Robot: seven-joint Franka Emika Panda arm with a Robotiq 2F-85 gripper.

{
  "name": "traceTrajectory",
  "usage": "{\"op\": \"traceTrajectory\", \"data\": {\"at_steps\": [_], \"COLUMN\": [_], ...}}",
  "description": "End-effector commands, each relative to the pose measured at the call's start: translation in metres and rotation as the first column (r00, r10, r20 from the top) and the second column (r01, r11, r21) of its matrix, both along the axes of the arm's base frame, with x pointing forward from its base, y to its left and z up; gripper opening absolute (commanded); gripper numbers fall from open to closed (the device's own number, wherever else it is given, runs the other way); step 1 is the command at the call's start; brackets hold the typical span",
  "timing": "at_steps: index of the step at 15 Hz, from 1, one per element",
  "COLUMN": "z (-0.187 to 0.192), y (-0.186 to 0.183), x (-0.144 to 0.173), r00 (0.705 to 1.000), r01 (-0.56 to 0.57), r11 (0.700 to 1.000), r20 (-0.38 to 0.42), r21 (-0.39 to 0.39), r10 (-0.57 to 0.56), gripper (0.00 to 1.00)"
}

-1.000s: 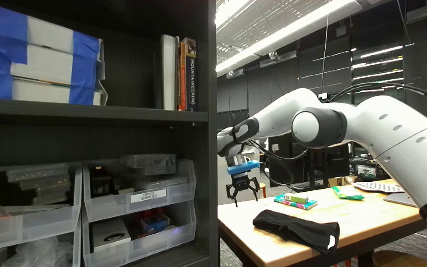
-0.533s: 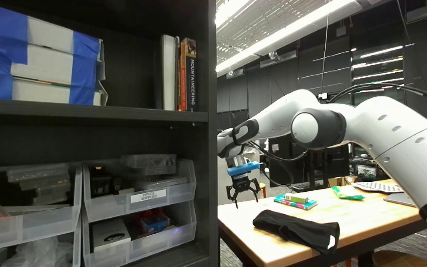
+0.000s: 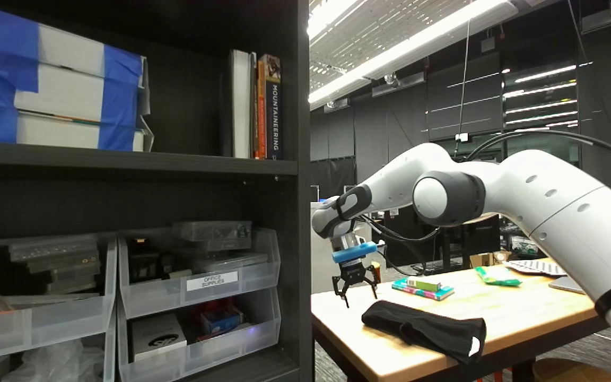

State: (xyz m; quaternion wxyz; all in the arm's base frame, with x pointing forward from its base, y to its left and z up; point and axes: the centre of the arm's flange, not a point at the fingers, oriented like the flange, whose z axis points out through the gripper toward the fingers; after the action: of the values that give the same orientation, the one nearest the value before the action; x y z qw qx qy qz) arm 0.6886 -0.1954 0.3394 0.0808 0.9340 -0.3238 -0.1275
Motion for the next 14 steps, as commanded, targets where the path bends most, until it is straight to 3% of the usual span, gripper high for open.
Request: {"op": "traceTrajectory", "data": {"at_steps": [1, 14], "z": [-0.003, -0.025], "y": [-0.019, -0.035], "x": [0.012, 0.013], "r00": [1.0, 1.0], "r01": [0.028, -0.023], "r11": [1.0, 1.0], "r20": [0.009, -0.019], "r21": [0.006, 0.014], "r10": [-0.028, 0.024], "gripper": [1.0, 1.0]}}
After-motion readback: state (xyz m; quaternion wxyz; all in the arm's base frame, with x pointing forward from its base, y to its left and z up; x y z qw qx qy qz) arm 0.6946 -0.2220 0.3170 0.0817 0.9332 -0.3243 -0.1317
